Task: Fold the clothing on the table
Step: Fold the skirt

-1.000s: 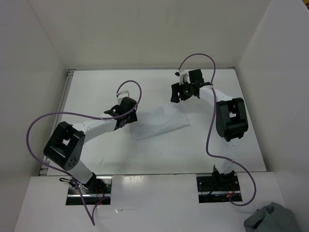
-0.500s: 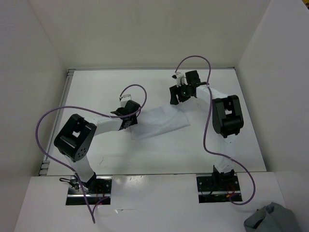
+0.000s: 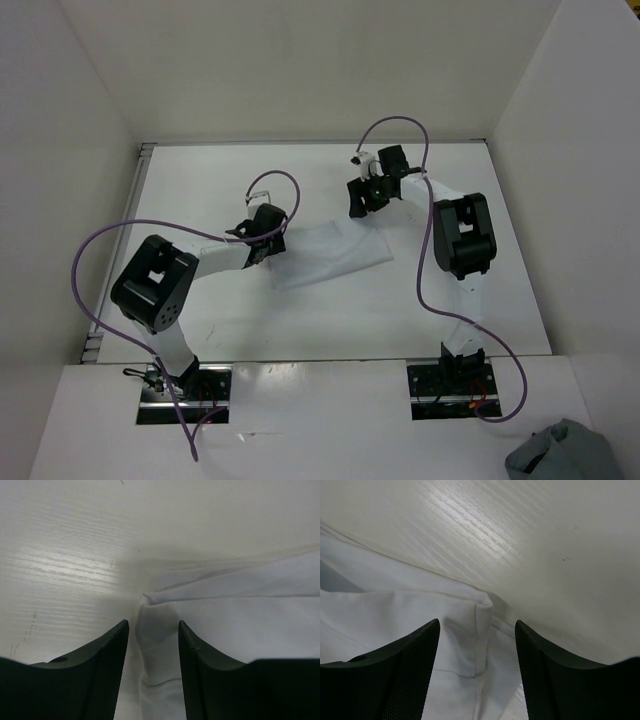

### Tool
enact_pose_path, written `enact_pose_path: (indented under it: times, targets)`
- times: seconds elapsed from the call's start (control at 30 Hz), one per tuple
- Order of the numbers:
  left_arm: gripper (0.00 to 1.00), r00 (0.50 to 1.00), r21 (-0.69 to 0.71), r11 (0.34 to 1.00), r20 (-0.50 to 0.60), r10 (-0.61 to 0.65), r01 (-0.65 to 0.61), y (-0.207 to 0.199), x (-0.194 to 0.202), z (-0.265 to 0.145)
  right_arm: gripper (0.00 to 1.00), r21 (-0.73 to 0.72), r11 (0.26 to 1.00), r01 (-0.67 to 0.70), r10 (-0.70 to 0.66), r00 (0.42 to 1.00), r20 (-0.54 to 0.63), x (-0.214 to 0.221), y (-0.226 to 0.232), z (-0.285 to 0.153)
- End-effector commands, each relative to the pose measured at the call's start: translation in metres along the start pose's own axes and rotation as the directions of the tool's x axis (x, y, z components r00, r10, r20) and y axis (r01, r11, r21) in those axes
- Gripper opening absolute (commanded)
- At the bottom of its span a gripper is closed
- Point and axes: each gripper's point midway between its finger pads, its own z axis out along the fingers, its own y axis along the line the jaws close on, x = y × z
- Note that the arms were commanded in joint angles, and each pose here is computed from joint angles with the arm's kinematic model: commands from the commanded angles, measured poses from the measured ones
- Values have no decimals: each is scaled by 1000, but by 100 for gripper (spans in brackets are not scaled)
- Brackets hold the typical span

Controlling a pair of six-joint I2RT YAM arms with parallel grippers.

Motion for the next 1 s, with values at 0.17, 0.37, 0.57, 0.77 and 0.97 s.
enact_pose_path:
  times: [0.17, 0.37, 0.57, 0.77, 0.97]
  targets:
    - [46, 1000, 118, 993, 15, -20, 18, -14, -9, 0, 62, -26, 998, 55, -55, 998, 14, -20, 14, 6]
    - [38, 1000, 125, 992, 19, -20, 17, -13, -12, 1, 50, -20, 998, 51, -51, 999, 3, -17, 12, 9]
    - [33, 999, 84, 996, 34, -27, 25, -5, -15, 0, 37, -11, 999, 51, -51, 999, 1, -16, 10, 9]
    - [26, 997, 64, 997, 68, -36, 31, -3, -27, -4, 12, 0, 999, 41, -41, 999, -1, -19, 8, 10]
    - [0, 997, 97, 995, 66, -42, 35, -9, -30, -9, 0, 13, 999, 40, -40, 999, 16, -24, 9, 4]
